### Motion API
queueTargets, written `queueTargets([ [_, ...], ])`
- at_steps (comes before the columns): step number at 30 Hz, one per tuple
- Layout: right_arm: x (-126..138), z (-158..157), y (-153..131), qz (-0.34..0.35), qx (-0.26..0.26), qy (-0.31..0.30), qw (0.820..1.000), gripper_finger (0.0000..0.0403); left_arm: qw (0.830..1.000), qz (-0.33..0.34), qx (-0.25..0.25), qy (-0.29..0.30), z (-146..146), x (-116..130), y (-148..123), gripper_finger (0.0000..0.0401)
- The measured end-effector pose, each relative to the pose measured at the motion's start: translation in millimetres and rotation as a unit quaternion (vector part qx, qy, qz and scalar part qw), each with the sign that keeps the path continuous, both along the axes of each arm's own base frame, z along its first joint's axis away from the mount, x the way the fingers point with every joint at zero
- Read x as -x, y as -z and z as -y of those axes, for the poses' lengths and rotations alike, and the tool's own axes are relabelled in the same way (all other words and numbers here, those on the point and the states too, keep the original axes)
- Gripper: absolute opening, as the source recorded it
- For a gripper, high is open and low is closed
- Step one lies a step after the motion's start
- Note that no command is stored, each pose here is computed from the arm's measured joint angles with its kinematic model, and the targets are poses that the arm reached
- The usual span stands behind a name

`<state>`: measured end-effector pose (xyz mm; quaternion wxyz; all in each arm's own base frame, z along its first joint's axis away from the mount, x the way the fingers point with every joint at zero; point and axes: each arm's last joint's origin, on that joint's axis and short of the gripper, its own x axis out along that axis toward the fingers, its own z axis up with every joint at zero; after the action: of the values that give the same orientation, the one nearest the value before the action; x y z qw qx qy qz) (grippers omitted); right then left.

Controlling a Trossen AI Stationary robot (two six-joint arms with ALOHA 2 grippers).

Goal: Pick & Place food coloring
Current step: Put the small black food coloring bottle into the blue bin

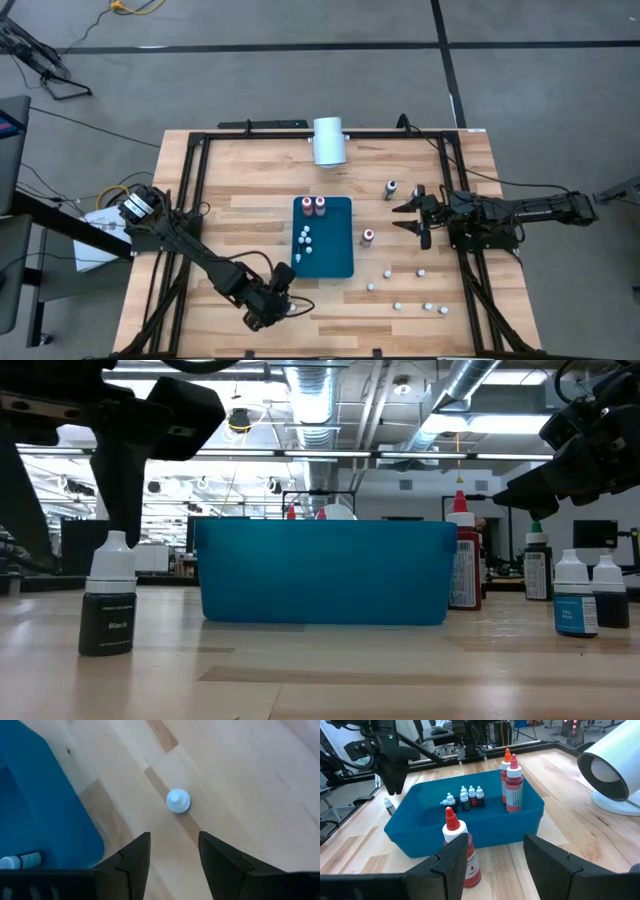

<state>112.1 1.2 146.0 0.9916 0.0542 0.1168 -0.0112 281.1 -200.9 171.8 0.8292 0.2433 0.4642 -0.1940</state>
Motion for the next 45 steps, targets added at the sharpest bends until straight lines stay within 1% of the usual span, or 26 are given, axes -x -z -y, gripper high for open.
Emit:
queueTargets([
  [3,0,0,0,0.0,0.0,0.0,1.0,0.0184,1.0,-0.002,-0.009,0.015,0,-1,-3,0.0159],
  [7,0,0,0,0.0,0.0,0.0,1.0,0.0184,1.0,-0.012,-0.018,0.02,2,-2,-9,0.0159],
  [10,0,0,0,0.0,0.0,0.0,1.0,0.0184,0.999,-0.026,-0.036,0.03,7,-10,-10,0.0159],
  [14,0,0,0,0.0,0.0,0.0,1.0,0.0184,0.996,-0.038,-0.056,0.055,19,-24,-18,0.0159],
  [17,0,0,0,0.0,0.0,0.0,1.0,0.0184,0.993,-0.053,-0.079,0.073,23,-29,-21,0.0159],
  [20,0,0,0,0.0,0.0,0.0,1.0,0.0184,0.992,-0.056,-0.083,0.077,24,-31,-22,0.0159],
  [24,0,0,0,0.0,0.0,0.0,1.0,0.0184,0.991,-0.07,-0.086,0.079,24,-31,-17,0.0159],
  [29,0,0,0,0.001,0.0,0.0,1.0,0.0184,0.989,-0.072,-0.094,0.083,25,-32,-12,0.0159],
  [32,0,0,0,0.0,0.0,0.0,1.0,0.0184,0.989,-0.064,-0.096,0.091,26,-33,-14,0.0159],
  [39,0,0,0,0.0,0.0,0.0,1.0,0.0184,0.989,-0.063,-0.103,0.09,27,-35,-24,0.0159],
  [45,0,0,0,0.0,0.0,0.0,1.0,0.0184,0.988,-0.057,-0.111,0.096,27,-36,-25,0.0159],
])
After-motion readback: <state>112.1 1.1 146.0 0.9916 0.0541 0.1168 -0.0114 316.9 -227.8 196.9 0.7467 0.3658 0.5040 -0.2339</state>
